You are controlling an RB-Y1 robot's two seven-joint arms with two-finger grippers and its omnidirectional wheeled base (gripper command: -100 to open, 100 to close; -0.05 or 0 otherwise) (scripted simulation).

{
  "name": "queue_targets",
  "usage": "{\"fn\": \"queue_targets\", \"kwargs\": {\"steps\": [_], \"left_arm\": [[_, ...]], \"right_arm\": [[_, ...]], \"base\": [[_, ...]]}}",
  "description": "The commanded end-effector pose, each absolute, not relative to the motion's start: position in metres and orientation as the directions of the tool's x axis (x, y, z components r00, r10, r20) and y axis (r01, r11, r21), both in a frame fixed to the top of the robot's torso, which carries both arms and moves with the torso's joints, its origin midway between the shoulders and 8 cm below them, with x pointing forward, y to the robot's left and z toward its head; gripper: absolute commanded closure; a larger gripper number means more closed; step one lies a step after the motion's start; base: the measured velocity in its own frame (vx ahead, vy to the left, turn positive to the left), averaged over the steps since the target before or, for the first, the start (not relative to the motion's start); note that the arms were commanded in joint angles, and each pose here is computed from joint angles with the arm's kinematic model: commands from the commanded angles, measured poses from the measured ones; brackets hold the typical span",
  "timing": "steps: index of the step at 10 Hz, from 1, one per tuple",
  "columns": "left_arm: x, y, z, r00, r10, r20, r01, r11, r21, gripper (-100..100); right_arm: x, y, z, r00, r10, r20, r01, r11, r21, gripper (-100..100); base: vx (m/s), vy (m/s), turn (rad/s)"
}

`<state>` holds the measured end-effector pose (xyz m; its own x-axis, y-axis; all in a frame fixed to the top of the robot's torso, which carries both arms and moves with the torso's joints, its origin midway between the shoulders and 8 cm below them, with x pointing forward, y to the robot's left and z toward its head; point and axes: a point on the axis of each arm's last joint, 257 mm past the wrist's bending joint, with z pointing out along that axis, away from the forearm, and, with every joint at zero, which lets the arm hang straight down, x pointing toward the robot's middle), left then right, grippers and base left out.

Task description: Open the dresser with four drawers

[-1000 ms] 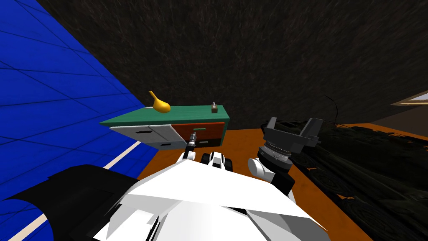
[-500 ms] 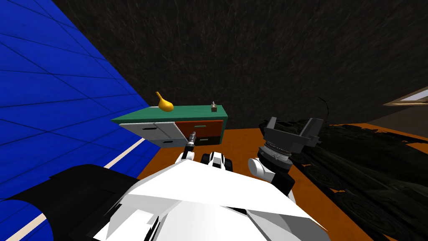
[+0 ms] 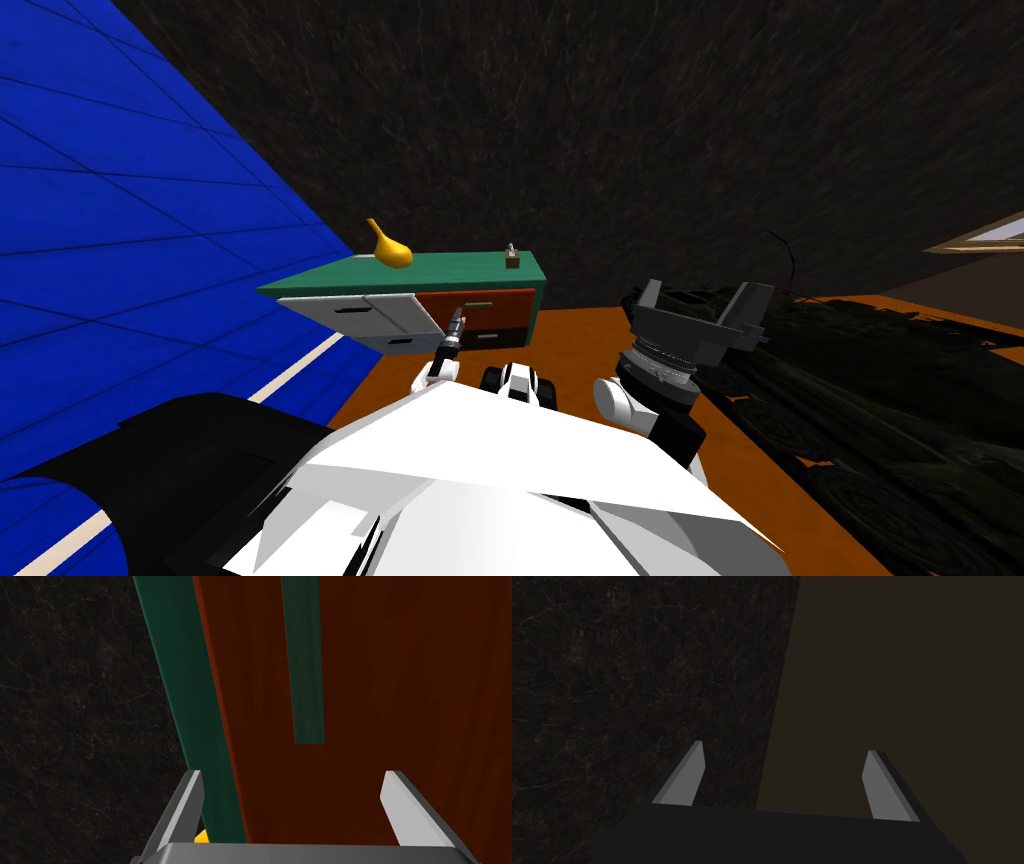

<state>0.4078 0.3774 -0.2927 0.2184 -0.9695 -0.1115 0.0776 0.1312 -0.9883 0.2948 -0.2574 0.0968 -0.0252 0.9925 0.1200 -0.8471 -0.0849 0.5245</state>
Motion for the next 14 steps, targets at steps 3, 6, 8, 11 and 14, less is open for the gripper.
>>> {"fn": "queue_targets", "kwargs": {"steps": [3,6,8,11,14], "left_arm": [[0.416,0.367,-0.299,0.24,-0.97,-0.043,0.068,0.061,-0.996,-100],[0.416,0.359,-0.301,0.249,-0.968,-0.012,0.07,0.03,-0.997,-100],[0.418,0.361,-0.296,0.251,-0.968,-0.011,0.072,0.03,-0.997,-100],[0.415,0.361,-0.293,0.249,-0.968,-0.01,0.073,0.029,-0.997,100],[0.411,0.36,-0.289,0.246,-0.969,-0.009,0.077,0.029,-0.997,100]], "right_arm": [[0.295,-0.257,0.097,-0.025,0.992,0.12,-0.847,-0.085,0.524,0],[0.295,-0.257,0.097,-0.025,0.992,0.12,-0.847,-0.085,0.524,0],[0.295,-0.257,0.097,-0.025,0.992,0.12,-0.847,-0.085,0.524,0],[0.295,-0.257,0.097,-0.025,0.992,0.12,-0.847,-0.085,0.524,0],[0.295,-0.257,0.097,-0.025,0.992,0.12,-0.847,-0.085,0.524,0]], "base": [[0.107,0.018,0.0],[0.004,0.0,0.0],[0.05,0.001,-0.013],[-0.078,-0.021,0.005],[-0.179,-0.058,0.01]]}}
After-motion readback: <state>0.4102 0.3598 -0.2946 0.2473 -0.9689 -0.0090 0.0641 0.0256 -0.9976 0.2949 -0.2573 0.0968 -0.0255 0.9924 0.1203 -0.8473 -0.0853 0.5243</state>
